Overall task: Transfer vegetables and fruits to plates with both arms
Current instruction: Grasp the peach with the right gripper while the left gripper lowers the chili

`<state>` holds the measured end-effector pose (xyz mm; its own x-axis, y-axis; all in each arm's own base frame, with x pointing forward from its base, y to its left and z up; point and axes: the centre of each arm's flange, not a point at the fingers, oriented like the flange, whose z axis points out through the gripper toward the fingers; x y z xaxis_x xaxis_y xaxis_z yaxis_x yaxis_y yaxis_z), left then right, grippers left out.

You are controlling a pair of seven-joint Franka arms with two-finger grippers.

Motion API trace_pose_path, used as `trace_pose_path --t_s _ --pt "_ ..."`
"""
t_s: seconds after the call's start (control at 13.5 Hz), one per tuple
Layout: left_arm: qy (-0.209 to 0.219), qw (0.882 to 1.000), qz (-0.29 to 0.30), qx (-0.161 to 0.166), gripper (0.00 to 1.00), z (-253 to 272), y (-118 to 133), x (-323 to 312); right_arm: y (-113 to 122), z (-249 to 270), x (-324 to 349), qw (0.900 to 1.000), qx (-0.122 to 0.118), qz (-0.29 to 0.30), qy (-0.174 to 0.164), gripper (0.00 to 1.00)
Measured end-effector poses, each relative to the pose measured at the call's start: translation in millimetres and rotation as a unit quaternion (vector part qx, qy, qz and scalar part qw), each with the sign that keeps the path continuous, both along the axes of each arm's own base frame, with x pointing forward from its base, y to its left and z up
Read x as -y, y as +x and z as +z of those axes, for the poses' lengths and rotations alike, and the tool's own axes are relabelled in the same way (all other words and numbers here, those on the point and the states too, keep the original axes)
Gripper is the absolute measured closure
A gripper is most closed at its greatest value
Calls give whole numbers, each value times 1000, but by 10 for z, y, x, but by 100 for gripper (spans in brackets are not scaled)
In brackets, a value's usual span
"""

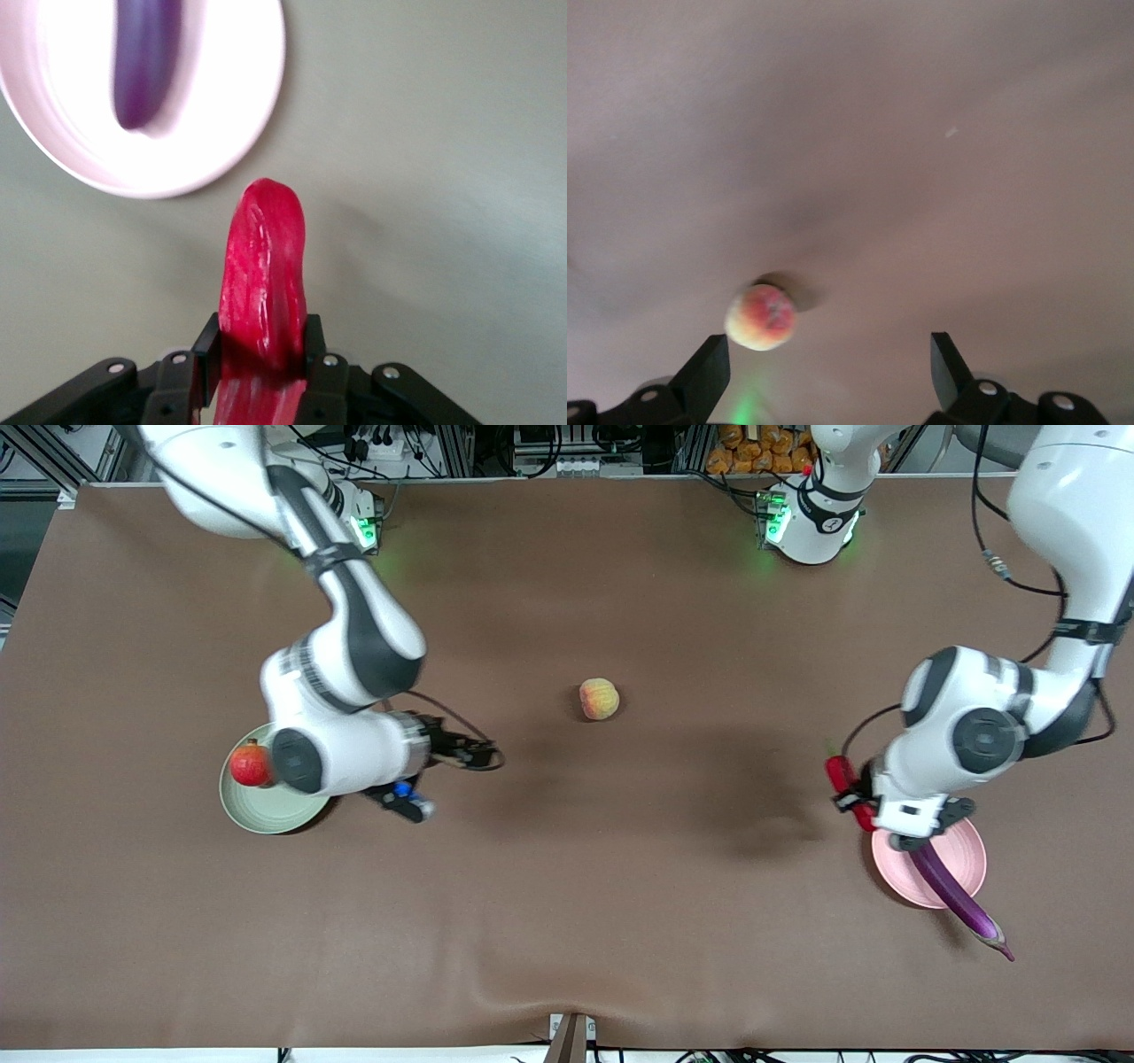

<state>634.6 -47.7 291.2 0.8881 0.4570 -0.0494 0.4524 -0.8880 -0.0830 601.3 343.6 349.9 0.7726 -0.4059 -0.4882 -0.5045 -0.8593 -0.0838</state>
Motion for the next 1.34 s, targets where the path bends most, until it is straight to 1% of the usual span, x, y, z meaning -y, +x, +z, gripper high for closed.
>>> trace_pose_path --t_s 0.15,0.3,0.52,0.67,0.74,0.89,1.04,1.11,1.19,1.26,1.34 --pt "-5 999 -36 1 61 41 47 -403 -251 -175 -572 999 -2 -34 -22 0" --pt "-10 998 -68 7 61 106 92 -816 -587 -413 -1124 998 -5 -55 -43 0" --pt "-19 997 -67 16 61 137 162 -1349 -1022 -763 -1661 992 -7 -102 -71 0" --pt "-22 998 -60 16 61 14 209 -1521 -1233 -952 -1878 989 -10 -118 -85 0" --pt "-18 998 -62 19 61 -84 236 -1631 -1289 -1044 -1928 989 -10 -121 -89 0" --pt "-25 997 -59 34 61 -265 297 -1779 -1332 -1224 -1963 988 -7 -125 -92 0" --pt "-33 997 -54 42 61 -401 331 -1842 -1405 -1370 -1999 988 -8 -121 -99 0" --pt "-35 997 -54 45 61 -439 343 -1848 -1424 -1414 -2013 987 -5 -123 -100 0" --pt "-35 997 -58 45 61 -465 348 -1866 -1423 -1444 -2018 987 0 -126 -98 7" --pt "-33 996 -66 44 61 -480 343 -1905 -1411 -1428 -2017 987 1 -130 -97 19" --pt "-32 996 -75 44 61 -480 342 -1938 -1390 -1426 -2007 986 4 -134 -96 19"
